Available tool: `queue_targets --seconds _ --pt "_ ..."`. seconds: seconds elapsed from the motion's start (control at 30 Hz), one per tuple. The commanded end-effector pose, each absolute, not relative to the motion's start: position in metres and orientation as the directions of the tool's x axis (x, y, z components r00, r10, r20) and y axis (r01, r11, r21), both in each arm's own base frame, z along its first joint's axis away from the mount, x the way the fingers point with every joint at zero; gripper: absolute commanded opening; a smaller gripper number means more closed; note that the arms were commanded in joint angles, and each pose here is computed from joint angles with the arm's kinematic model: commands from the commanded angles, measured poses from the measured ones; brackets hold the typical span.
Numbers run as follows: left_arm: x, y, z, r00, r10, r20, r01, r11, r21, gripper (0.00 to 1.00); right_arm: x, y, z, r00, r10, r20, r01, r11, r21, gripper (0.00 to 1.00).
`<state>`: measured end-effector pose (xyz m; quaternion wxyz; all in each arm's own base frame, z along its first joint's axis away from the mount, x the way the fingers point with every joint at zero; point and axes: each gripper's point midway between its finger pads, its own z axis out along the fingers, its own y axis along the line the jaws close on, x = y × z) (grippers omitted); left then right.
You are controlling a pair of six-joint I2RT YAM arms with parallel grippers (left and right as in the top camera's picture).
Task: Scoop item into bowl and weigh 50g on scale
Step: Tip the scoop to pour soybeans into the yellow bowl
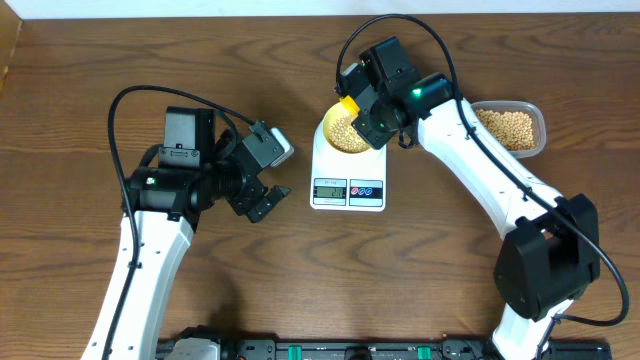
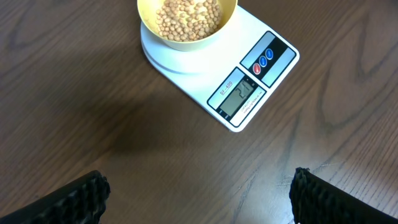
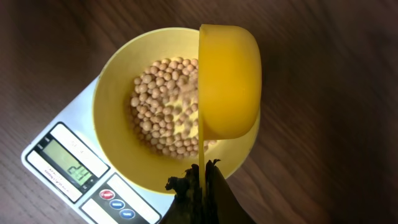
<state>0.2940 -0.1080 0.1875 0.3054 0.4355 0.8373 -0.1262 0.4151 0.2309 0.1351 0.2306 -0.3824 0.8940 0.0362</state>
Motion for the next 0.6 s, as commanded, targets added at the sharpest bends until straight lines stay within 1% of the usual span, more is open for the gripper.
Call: queue_targets --seconds 0.0,0.33,0.57 --pt "0.293 -0.107 0.186 -0.429 0.660 -0.618 0.810 0.583 0.060 0.95 0.424 0.235 0.151 -0.603 -0.638 -0.479 -0.674 0.729 -0.123 0.01" --pt "0.293 -0.107 0.186 -0.429 0.660 -0.618 0.810 0.583 0.060 0.95 0.412 0.243 0.177 -0.599 -0.616 -0.511 -0.702 0.711 -0.034 0.01" --pt "0.293 -0.107 0.186 -0.429 0.659 -0.618 0.810 0.583 0.060 0.95 0.400 0.233 0.211 -0.623 -0.529 -0.576 -0.715 0.684 0.144 0.01"
